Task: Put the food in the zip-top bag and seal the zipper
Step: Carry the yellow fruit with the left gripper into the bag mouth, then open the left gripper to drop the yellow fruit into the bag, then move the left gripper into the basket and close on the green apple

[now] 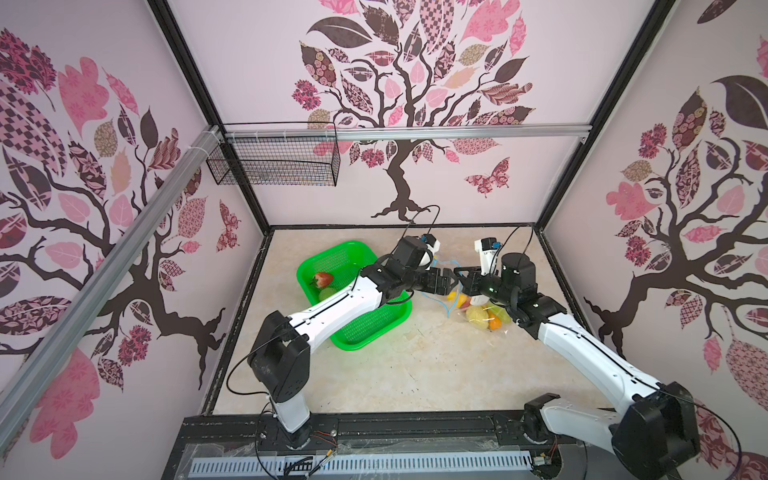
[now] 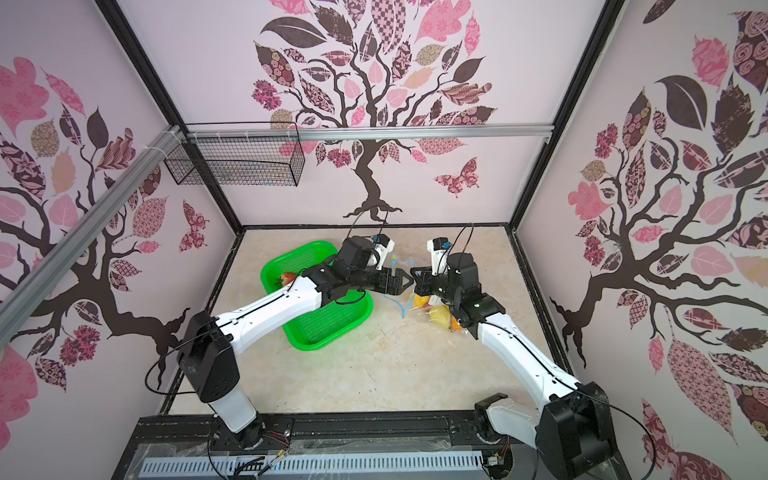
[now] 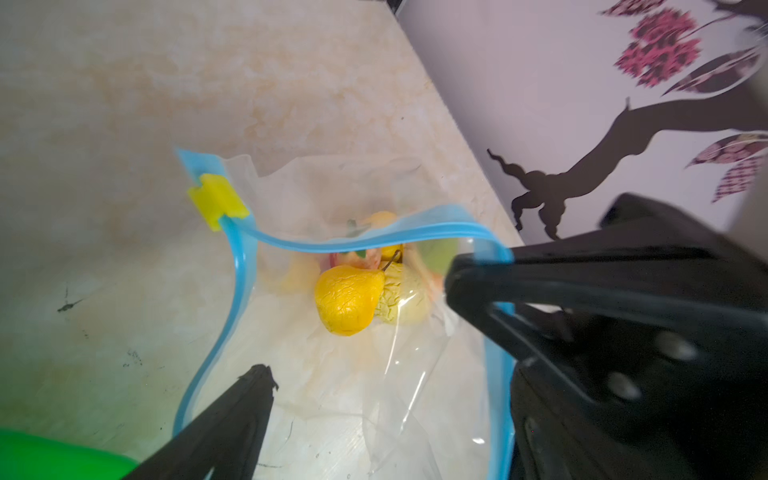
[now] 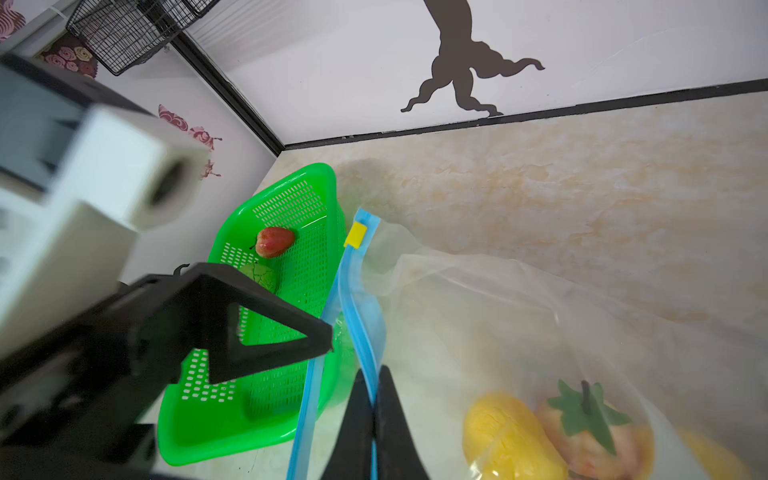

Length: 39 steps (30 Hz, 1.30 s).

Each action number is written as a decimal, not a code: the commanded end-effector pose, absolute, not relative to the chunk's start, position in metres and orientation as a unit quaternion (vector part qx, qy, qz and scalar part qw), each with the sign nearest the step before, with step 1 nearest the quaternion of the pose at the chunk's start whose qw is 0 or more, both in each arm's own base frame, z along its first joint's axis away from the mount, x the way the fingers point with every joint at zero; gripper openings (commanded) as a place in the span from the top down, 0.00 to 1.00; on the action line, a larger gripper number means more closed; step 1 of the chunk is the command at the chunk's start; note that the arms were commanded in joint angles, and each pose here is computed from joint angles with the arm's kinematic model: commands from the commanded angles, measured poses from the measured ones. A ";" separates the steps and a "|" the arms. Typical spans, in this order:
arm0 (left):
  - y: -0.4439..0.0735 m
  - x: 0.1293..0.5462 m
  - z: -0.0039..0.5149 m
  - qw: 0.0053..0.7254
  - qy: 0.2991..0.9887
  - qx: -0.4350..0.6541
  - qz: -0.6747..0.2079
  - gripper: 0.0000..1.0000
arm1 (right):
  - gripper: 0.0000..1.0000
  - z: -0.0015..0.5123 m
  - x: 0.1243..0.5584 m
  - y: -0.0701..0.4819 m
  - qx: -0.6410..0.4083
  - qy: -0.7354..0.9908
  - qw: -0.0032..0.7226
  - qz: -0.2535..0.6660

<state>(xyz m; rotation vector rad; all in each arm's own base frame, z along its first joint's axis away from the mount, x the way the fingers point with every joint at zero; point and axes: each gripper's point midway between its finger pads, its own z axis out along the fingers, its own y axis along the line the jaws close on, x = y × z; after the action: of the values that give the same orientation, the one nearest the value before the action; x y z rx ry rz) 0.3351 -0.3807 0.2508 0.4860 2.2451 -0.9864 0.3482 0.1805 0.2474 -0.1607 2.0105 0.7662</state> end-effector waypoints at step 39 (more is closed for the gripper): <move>-0.063 0.391 0.103 0.226 0.969 -0.057 0.080 0.01 | 1.00 0.250 0.358 0.170 -0.051 0.823 0.491 0.280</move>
<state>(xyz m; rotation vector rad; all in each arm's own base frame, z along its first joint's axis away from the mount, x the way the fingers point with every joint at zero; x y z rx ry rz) 0.3824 -0.0575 0.0974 -0.1624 2.6871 0.2523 0.3541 0.1718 0.2459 -0.1215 2.0091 0.7046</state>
